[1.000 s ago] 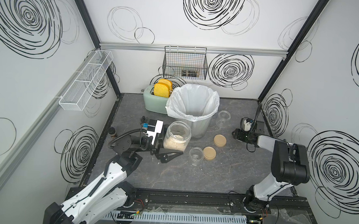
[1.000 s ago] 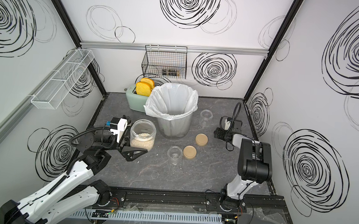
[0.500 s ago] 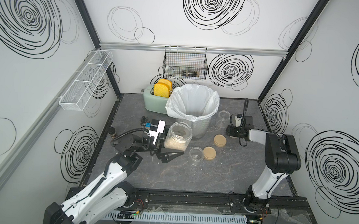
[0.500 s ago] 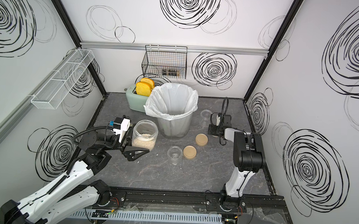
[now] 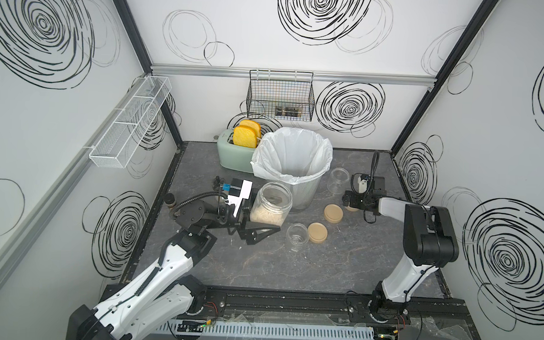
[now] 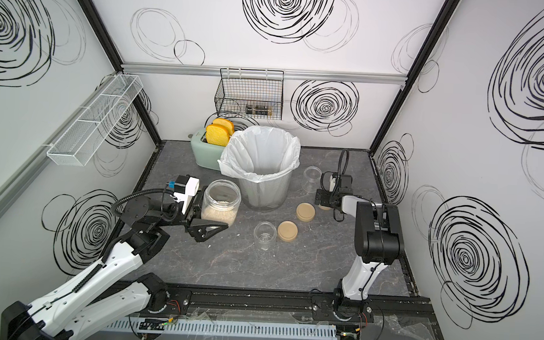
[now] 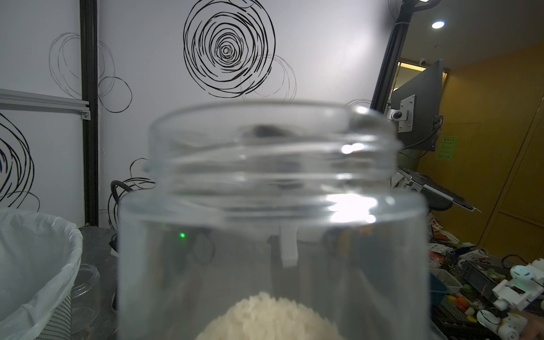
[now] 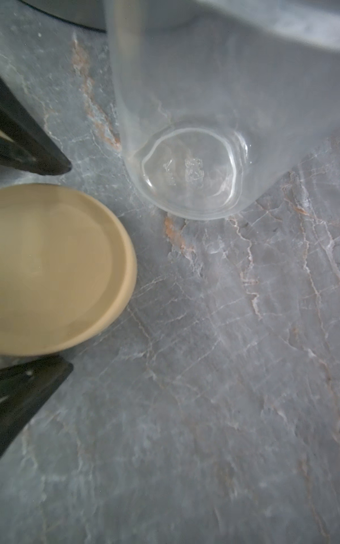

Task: Empty moldy rice from jars
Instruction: Place the lid at the center of the board, then pour the moldy rice from the jar into the trash bin.

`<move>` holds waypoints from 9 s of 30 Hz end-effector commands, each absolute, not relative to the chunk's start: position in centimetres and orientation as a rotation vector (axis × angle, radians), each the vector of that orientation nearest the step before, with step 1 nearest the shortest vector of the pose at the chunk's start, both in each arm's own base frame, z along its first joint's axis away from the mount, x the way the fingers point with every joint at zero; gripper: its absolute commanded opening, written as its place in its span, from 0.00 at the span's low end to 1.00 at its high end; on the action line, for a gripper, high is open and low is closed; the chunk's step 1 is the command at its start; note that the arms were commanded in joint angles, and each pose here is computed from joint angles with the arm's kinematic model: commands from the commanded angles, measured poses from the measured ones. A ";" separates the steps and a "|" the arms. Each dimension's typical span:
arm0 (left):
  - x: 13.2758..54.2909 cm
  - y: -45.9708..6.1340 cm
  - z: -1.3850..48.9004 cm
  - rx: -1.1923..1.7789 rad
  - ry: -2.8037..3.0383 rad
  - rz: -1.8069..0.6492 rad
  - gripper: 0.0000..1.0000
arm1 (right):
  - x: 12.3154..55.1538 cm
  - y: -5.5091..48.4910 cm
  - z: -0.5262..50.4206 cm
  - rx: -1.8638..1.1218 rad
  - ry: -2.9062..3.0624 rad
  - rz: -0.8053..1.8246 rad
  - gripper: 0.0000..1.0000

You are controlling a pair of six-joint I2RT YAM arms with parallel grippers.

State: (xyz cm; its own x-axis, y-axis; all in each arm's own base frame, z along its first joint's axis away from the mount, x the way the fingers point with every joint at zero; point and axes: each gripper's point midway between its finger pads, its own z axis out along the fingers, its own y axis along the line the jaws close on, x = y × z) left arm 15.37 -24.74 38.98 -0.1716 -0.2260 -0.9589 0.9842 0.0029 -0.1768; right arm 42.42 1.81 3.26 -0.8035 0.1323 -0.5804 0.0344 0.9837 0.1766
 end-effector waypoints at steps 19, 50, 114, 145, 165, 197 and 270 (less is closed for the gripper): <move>15.7 -23.7 43.2 0.915 1.034 -1.288 0.79 | 31.8 7.3 20.3 -0.075 1.957 0.604 0.98; 36.2 -25.3 42.1 1.037 1.135 -0.914 0.79 | 31.3 20.0 43.2 -1.035 1.225 0.810 0.72; 41.6 -26.3 41.5 1.155 1.066 -0.015 0.96 | 36.7 31.1 39.5 -1.276 1.264 0.856 0.00; 38.9 -26.3 42.5 1.188 0.885 0.621 0.96 | 36.5 29.3 42.0 -1.128 1.282 0.895 0.00; 36.4 -23.9 52.3 0.390 1.212 -0.709 0.96 | 36.7 29.2 41.7 -1.116 1.290 0.880 0.00; 41.2 -26.9 40.8 -0.595 1.559 -2.013 0.96 | 34.3 31.9 44.7 -1.193 1.108 0.915 0.00; 44.4 -23.2 46.3 -0.333 1.380 -1.628 0.79 | 26.6 16.0 30.8 -0.481 1.687 0.742 0.98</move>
State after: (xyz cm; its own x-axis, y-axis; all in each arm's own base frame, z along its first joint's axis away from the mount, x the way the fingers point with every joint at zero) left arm 46.23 -24.60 38.36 -0.6180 -0.7491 -0.2388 0.2585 0.0932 -0.9615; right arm 26.72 16.33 31.14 -0.2295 0.0565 -0.9717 -0.6804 0.7045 0.2017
